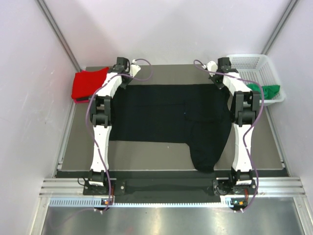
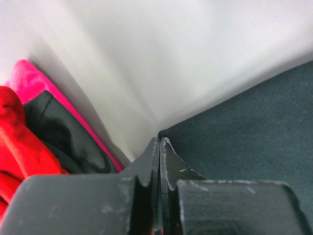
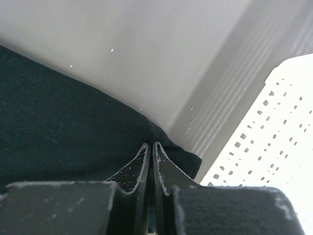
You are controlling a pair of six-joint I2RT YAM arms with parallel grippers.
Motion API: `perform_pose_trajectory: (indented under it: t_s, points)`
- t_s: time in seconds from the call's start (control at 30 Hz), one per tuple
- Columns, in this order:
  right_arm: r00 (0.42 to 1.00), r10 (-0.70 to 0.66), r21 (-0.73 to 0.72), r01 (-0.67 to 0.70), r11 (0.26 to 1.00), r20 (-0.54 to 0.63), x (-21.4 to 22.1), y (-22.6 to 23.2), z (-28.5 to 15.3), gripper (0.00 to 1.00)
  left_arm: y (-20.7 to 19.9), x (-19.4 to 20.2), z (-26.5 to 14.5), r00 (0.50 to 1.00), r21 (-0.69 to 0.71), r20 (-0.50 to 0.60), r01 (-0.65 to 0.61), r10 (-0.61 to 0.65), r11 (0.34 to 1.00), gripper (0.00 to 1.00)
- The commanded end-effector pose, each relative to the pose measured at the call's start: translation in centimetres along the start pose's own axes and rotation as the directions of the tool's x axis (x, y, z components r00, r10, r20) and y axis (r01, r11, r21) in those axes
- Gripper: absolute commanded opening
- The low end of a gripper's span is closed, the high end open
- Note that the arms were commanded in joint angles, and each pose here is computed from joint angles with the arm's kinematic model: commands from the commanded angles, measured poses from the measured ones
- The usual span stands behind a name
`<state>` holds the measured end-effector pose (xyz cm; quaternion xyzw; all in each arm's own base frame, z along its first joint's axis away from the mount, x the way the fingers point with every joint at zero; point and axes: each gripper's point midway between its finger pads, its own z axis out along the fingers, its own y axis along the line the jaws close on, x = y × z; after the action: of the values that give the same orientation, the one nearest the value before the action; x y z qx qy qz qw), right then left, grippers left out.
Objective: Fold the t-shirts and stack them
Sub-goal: Fold the tshirt
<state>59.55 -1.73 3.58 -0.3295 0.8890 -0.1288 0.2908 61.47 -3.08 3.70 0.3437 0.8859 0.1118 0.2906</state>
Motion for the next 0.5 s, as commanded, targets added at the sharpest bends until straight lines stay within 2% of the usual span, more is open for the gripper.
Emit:
perform_pose_trajectory:
  t_s: [0.0,0.07,0.1,0.17,0.2,0.23,0.3,0.33,0.37,0.43,0.47]
  points:
    - [1.0,-0.005,0.04,0.006,0.999,-0.013,0.5,-0.6,1.6,0.03,1.8,-1.9,0.1,0.998,-0.073,0.06,0.025,-0.02,0.997,0.0]
    - [1.0,0.006,0.046,-0.007,0.999,0.004,-0.1,-1.0,0.8,0.09,1.8,-2.4,-0.6,0.997,-0.073,0.07,0.023,-0.018,0.997,0.0]
    - [1.0,0.009,0.044,-0.01,0.999,0.012,-0.3,-1.1,0.4,0.12,2.0,-2.8,-1.2,0.996,-0.075,0.081,0.043,-0.036,0.996,0.03]
    - [0.998,0.018,0.051,-0.021,0.998,0.059,-1.7,-1.8,-2.0,0.21,2.7,-4.7,-3.8,0.988,-0.07,0.144,0.065,-0.055,0.995,0.13]
    - [0.996,0.021,0.055,-0.025,0.998,0.084,-2.4,-2.1,-3.0,0.32,2.9,-5.4,-4.9,0.983,-0.067,0.169,0.085,-0.072,0.994,0.24]
    - [0.995,0.022,0.044,-0.026,0.999,0.097,-2.5,-1.8,-3.9,0.34,3.6,-7.0,-7.5,0.972,-0.072,0.22,0.095,-0.077,0.993,0.27]
    - [0.98,0.024,0.087,-0.042,0.995,0.199,-5.1,-3.4,-8.4,0.38,3.0,-9.0,-10.4,0.953,-0.032,0.293,0.094,-0.081,0.995,0.31]
    - [0.98,0.025,0.082,-0.042,0.996,0.196,-4.7,-2.9,-9.1,0.39,3.9,-10.9,-14.4,0.929,-0.057,0.363,0.092,-0.065,0.994,0.36]
    - [0.964,0.016,0.086,-0.04,0.996,0.266,-6.4,-3.2,-12.4,0.41,2.1,-10.9,-14.8,0.93,-0.033,0.364,0.068,-0.051,0.997,0.41]
    - [0.959,0.019,0.051,-0.035,0.998,0.283,-6.3,-1.7,-14.2,0.46,1.3,-11.3,-18.6,0.911,-0.065,0.412,0.027,0.002,0.997,0.48]
    - [0.942,0.024,0.036,-0.038,0.999,0.336,-7.1,-1.5,-17.0,0.47,0.0,-11.7,-19.8,0.905,-0.064,0.424,-0.001,0.028,0.998,0.49]
